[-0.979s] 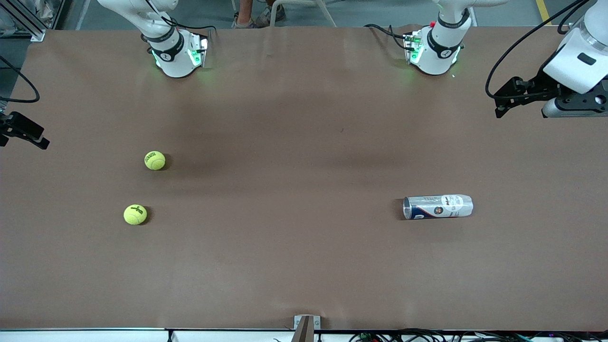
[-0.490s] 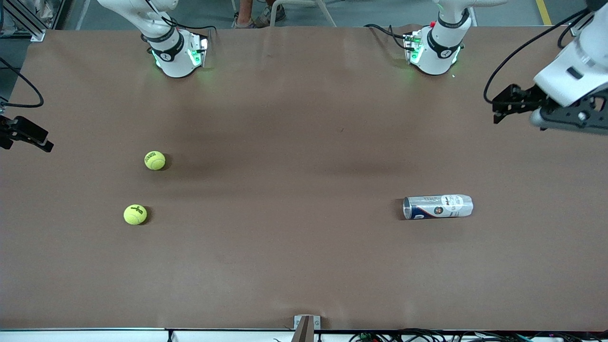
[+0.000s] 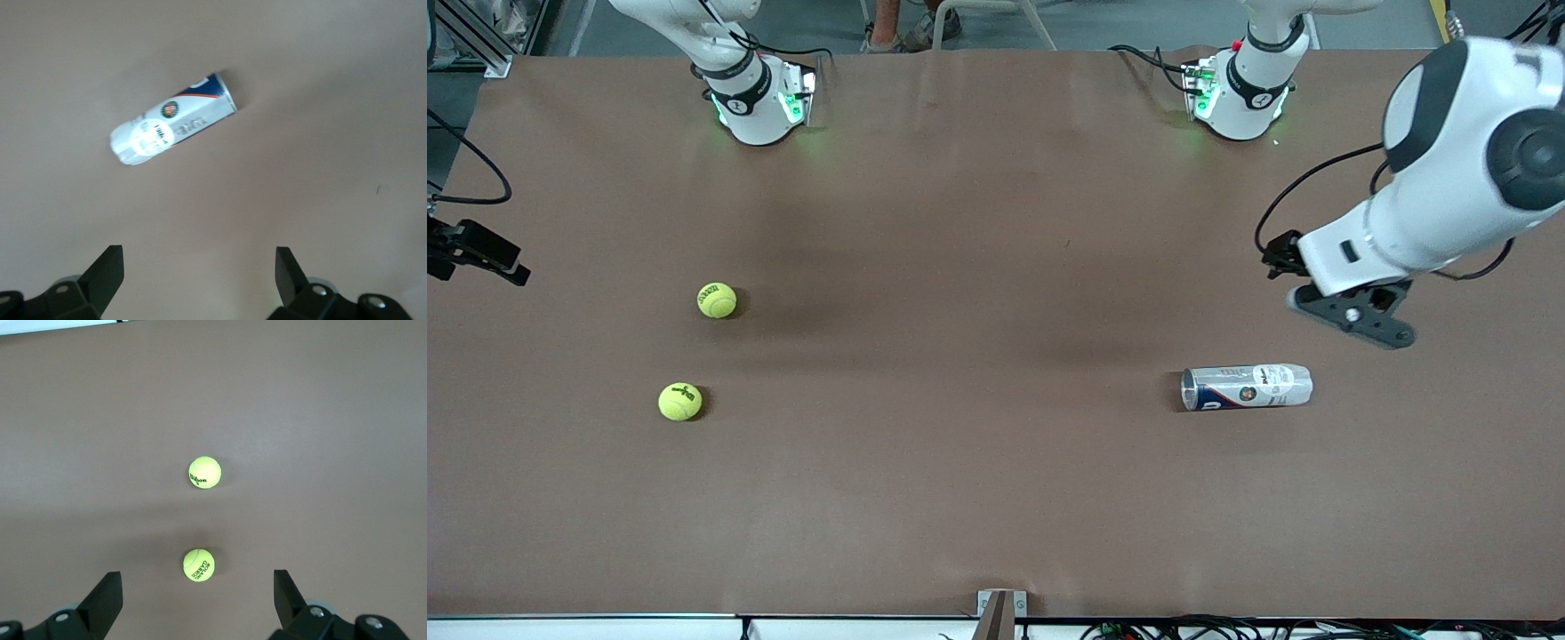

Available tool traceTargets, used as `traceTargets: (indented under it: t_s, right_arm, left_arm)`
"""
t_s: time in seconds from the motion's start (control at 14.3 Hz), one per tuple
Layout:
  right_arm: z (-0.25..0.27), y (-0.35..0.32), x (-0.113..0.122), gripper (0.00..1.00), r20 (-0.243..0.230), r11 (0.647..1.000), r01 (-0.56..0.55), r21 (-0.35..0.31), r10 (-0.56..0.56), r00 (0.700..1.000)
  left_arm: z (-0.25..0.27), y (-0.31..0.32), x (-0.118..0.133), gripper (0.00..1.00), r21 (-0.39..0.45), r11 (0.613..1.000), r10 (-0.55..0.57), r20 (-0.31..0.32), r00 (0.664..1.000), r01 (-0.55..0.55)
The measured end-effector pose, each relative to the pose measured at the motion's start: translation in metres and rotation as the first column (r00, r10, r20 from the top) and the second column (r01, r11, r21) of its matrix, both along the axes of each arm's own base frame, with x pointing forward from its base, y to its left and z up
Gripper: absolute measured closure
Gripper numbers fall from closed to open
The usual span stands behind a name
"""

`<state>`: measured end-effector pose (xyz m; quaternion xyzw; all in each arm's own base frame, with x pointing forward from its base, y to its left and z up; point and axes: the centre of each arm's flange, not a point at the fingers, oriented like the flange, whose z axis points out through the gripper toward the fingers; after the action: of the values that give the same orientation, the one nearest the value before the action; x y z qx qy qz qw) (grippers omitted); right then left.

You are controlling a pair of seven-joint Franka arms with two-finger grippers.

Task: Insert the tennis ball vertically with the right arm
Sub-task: 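Reach the left gripper toward the clear tennis-ball can lying on the table, then grasp the can with the left gripper while the right gripper reaches a ball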

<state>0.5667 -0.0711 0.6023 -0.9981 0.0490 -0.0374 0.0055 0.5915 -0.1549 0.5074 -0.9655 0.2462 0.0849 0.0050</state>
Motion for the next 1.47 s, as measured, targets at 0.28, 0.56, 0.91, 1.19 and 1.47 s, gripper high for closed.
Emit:
traceTargets:
  t_s: [0.28, 0.56, 0.91, 1.19, 1.47]
  right_arm:
    - [-0.013, 0.0, 0.003, 0.0, -0.032, 1.0, 0.0, 0.003, 0.0, 0.999]
    - [-0.042, -0.001, 0.012, 0.0, -0.097, 1.0, 0.001, 0.008, 0.0, 0.995]
    - [-0.116, -0.001, 0.032, 0.0, -0.224, 1.0, 0.001, 0.016, 0.002, 0.975]
    - [-0.165, 0.013, 0.041, 0.0, -0.301, 1.0, -0.02, 0.02, 0.025, 0.953]
    - [-0.2, 0.01, 0.037, 0.0, -0.307, 1.0, -0.014, 0.019, 0.019, 0.952]
  left_arm:
    - [-0.044, -0.04, 0.001, 0.0, 0.097, 0.975, -0.198, -0.048, 0.979, 0.202]
    - [-0.103, -0.046, 0.02, 0.0, 0.113, 0.872, -0.464, -0.122, 0.877, 0.477]
    - [-0.186, -0.043, 0.043, 0.0, 0.087, 0.682, -0.7, -0.21, 0.682, 0.726]
    - [-0.213, -0.057, 0.049, 0.0, 0.15, 0.563, -0.763, -0.283, 0.581, 0.813]
    - [-0.238, -0.061, 0.047, 0.0, 0.143, 0.541, -0.767, -0.32, 0.556, 0.829]
